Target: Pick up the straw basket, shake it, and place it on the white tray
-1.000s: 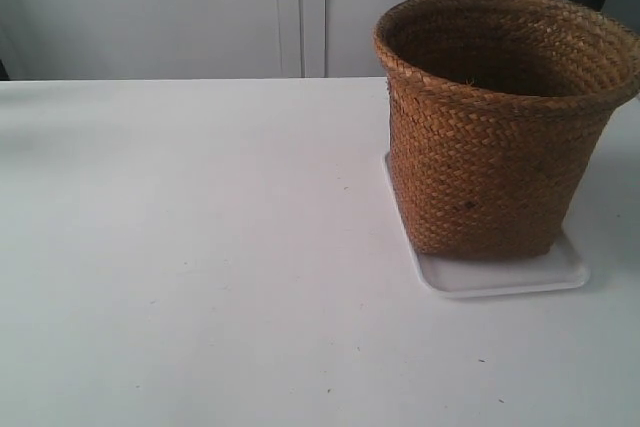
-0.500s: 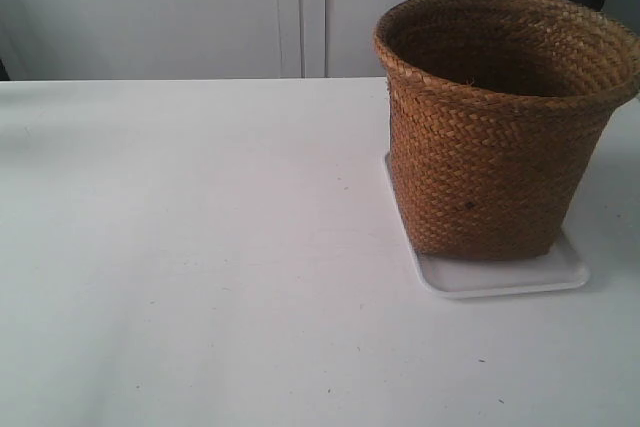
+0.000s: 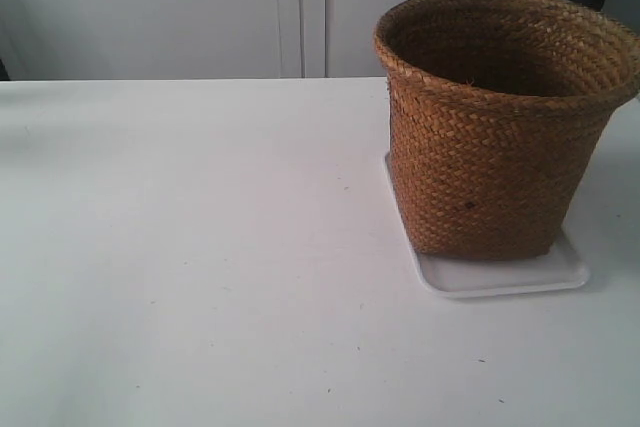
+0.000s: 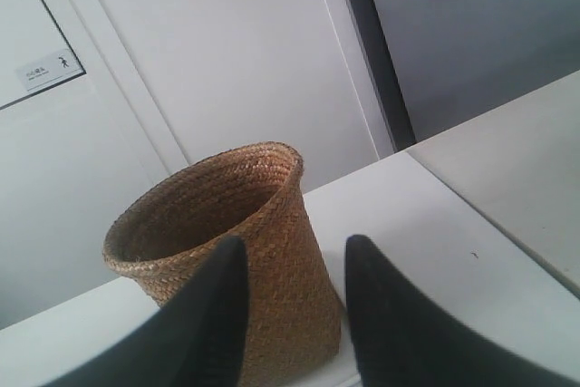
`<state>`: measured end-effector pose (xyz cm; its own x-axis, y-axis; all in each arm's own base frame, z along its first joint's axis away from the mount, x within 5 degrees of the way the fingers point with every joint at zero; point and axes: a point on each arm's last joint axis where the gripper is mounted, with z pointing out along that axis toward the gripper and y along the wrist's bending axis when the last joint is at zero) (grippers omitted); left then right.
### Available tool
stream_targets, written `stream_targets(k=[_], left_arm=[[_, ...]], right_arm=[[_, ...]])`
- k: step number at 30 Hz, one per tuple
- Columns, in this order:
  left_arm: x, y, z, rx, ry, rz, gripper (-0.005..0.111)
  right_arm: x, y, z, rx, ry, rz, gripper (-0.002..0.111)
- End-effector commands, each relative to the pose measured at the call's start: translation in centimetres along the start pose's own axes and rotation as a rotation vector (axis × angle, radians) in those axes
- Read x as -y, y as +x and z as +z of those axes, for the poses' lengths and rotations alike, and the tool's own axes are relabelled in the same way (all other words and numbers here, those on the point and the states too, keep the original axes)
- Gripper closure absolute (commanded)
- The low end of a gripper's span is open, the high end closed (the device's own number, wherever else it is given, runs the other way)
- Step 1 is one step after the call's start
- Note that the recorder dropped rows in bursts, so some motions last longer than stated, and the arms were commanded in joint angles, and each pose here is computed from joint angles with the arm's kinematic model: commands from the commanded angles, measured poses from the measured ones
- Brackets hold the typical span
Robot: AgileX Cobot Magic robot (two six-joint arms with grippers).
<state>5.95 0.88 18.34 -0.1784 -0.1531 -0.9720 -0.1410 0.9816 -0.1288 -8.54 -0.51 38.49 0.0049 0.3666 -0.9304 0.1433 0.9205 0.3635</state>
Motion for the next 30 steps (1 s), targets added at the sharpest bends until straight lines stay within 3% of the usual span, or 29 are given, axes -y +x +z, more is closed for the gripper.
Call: stream_targets(k=[1, 6, 12, 13, 18, 19, 22, 30], left_arm=[[-1.01, 1.4, -0.49, -0.111, -0.13, -0.048, 0.022], [-1.13, 1.71, -0.57, -0.139, -0.155, -0.093, 0.022], [-1.1, 1.49, -0.53, -0.096, -0.166, -0.333, 0.022], [-1.15, 1.55, -0.55, -0.102, -0.174, -0.324, 0.022], [-1.14, 1.67, -0.57, -0.151, -0.142, 0.133, 0.022], [-1.13, 1.72, -0.57, -0.159, -0.139, 0.166, 0.022], [-0.96, 1.81, -0.56, -0.164, -0.124, 0.11, 0.022], [-0.96, 1.81, -0.56, -0.164, -0.124, 0.116, 0.022]], right_arm=[[-0.06, 0.08, 0.09, -0.001, 0.008, -0.004, 0.073], [-0.06, 0.08, 0.09, -0.001, 0.008, -0.004, 0.073], [-0.06, 0.1, 0.09, -0.002, 0.009, -0.004, 0.073], [-0.06, 0.1, 0.09, -0.002, 0.009, -0.004, 0.073], [-0.06, 0.1, 0.09, -0.002, 0.009, -0.004, 0.073], [-0.06, 0.1, 0.09, -0.002, 0.009, -0.004, 0.073], [-0.06, 0.1, 0.09, -0.002, 0.009, -0.004, 0.073], [0.02, 0.05, 0.11, -0.005, -0.002, -0.004, 0.073]])
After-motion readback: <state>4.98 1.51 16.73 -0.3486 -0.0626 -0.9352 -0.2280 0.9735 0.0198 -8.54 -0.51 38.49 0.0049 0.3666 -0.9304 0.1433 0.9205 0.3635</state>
